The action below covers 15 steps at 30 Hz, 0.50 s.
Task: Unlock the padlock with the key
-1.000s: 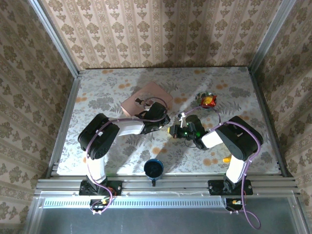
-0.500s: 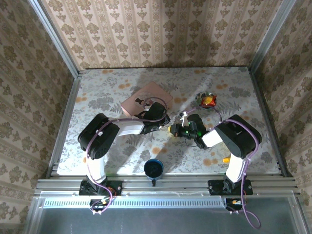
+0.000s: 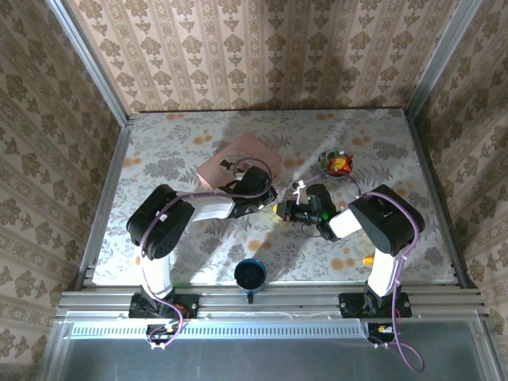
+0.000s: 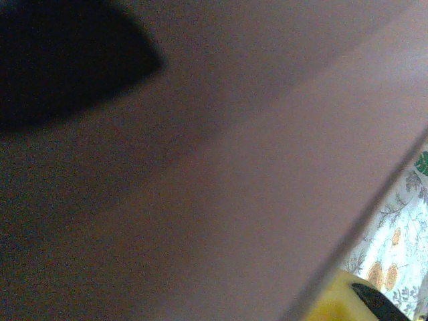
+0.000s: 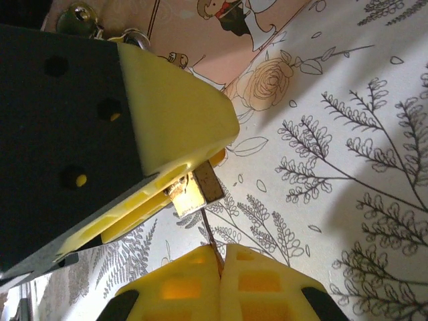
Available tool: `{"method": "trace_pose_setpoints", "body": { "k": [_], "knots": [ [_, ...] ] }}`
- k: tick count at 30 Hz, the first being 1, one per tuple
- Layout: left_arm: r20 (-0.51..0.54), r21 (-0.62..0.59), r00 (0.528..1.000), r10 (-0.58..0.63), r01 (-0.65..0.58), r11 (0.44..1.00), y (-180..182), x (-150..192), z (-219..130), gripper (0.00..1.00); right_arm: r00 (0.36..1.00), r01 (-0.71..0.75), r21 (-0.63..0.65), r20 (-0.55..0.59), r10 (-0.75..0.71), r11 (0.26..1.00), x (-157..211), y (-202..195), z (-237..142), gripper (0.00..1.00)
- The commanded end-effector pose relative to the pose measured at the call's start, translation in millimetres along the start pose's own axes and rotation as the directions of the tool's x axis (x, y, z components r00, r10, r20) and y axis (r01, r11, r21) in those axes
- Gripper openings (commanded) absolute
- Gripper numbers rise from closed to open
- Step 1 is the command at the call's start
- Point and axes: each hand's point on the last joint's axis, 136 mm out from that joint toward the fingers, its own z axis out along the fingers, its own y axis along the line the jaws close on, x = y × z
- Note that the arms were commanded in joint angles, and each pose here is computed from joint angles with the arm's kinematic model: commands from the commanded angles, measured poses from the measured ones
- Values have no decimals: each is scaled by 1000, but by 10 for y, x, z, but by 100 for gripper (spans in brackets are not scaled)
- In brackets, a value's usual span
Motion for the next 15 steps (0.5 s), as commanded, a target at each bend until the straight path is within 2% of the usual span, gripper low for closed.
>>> {"method": "trace_pose_setpoints", "body": {
  "k": [1,15],
  "knots": [
    [-84,-23,996,3,-5,1000,118,200,51,0,999,45,-78,11,-44,996,-193,204,77,0],
    [-95,-8,995,23,-24,1000,101,205,15,0,1000,17,-125,-5,-18,992,-366,194,25,0]
  ]
}}
